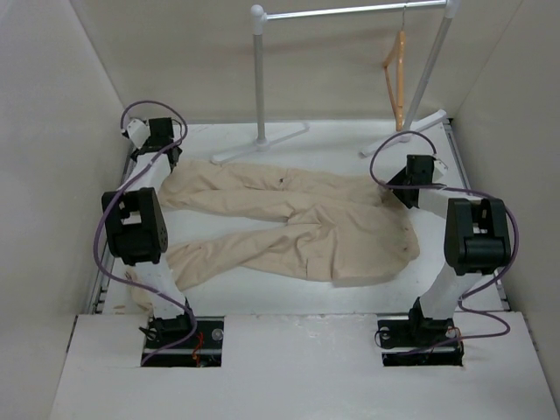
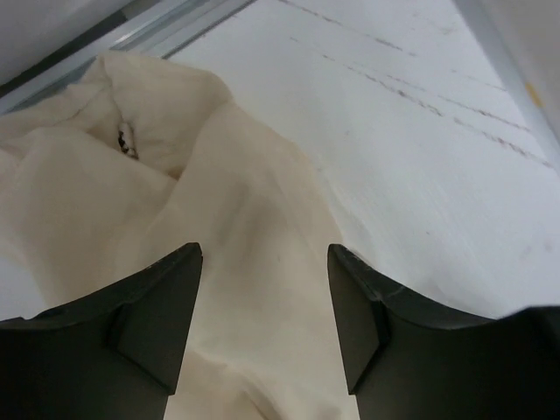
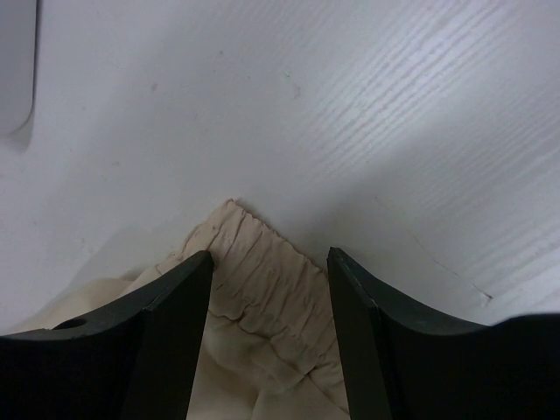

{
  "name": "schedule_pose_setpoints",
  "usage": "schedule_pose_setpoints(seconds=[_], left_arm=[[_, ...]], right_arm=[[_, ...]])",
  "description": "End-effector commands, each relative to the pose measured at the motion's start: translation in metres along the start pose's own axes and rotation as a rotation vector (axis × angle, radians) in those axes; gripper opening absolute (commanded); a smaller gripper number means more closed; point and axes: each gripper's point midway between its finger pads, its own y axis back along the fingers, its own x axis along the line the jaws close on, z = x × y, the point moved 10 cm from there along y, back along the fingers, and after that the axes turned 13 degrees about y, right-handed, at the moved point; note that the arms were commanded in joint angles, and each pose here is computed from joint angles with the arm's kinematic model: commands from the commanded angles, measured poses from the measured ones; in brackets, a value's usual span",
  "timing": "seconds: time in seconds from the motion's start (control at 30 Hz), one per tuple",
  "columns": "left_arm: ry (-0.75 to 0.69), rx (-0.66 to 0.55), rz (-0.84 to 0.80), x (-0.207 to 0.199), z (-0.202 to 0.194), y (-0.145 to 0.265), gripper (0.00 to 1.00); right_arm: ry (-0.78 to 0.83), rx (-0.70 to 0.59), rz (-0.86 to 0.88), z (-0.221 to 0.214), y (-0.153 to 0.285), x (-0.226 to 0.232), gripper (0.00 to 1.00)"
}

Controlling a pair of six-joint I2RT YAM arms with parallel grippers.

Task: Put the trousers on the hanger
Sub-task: Flatten out the trousers at the center of the board.

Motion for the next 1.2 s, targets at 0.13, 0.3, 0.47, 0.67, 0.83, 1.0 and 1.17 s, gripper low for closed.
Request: schedule_pose_setpoints(seconds=[0.13,0.3,0.47,0.67,0.83,1.0,1.17], left_arm=[[0.034,0.025,-0.271,0.009,-0.057,0.095,0.58],[-0.055,0.105,-0.356,0.038,-0.114,0.132,0.58],[-0.077,0.136,-0.352,0.069,-0.125,0.141,0.57],[-0.048,0.144,-0.337,0.092,-0.112,0.139,0.57],[-0.050,0.188,-0.319,0.099,-0.114,0.132,0.56],[-0.088,0.244,-0.373,0.096,-0.127,0.146,0.55],[-0.117,0.264,-0.362,0.098,-0.135,0.145,0.55]], right_arm=[[-0.030,0.006,0.089,0.011,-0.007,0.018,0.61],[-0.021,0.019,0.091,0.014,-0.012,0.014,0.55],[-0.041,0.088,0.110,0.008,-0.018,0.009,0.08],[-0.158,-0.039,0.037,0.030,0.003,-0.016,0.00],[-0.188,-0.156,0.009,0.053,0.031,-0.024,0.00],[-0.208,-0.225,-0.077,0.061,0.043,-0.052,0.00],[-0.169,-0.180,-0.019,0.063,0.023,-0.046,0.38]])
